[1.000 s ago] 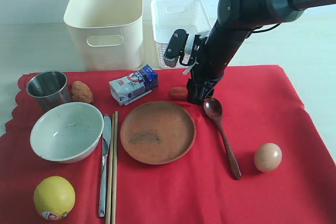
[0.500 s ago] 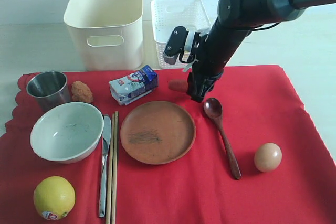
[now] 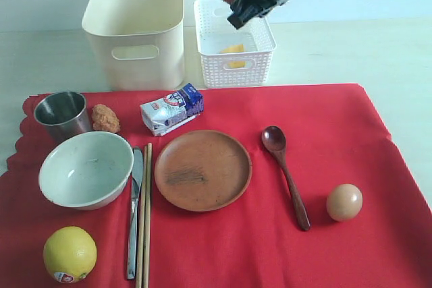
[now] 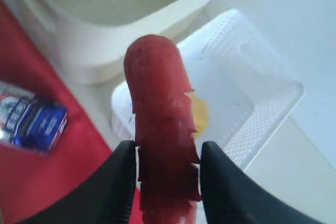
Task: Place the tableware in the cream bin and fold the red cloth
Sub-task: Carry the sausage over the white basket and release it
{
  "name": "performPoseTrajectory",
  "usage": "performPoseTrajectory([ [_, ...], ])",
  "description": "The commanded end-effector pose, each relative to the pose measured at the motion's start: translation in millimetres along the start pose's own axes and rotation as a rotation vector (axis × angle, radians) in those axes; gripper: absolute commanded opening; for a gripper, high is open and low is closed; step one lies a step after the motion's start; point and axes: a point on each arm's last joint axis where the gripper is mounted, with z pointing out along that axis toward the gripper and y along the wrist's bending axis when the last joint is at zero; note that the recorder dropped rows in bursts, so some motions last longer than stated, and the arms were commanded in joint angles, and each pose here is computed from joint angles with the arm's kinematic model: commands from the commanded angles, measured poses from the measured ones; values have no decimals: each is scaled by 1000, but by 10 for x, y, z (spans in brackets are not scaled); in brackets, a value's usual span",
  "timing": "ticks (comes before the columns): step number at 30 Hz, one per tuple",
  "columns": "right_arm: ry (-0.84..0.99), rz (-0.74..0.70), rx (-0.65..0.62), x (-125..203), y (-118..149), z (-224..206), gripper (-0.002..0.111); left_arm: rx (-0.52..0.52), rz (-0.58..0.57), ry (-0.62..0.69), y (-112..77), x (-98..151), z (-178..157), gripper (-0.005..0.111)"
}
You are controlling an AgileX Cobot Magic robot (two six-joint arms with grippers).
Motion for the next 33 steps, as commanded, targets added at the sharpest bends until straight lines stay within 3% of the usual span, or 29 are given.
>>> performPoseTrajectory([
  [1,-61,111,57,-155,-188,32,0,3,-10,-10,-1,2,0,0],
  [12,-41,245,90,-70,-573,703,0,3,-8,-10,-1,2,0,0],
  [22,42,261,43,173,-530,1303,0,3,-10,-10,-1,2,0,0],
  [33,87,289,4,307,-465,1491,0,3,-7,-10,-1,2,0,0],
])
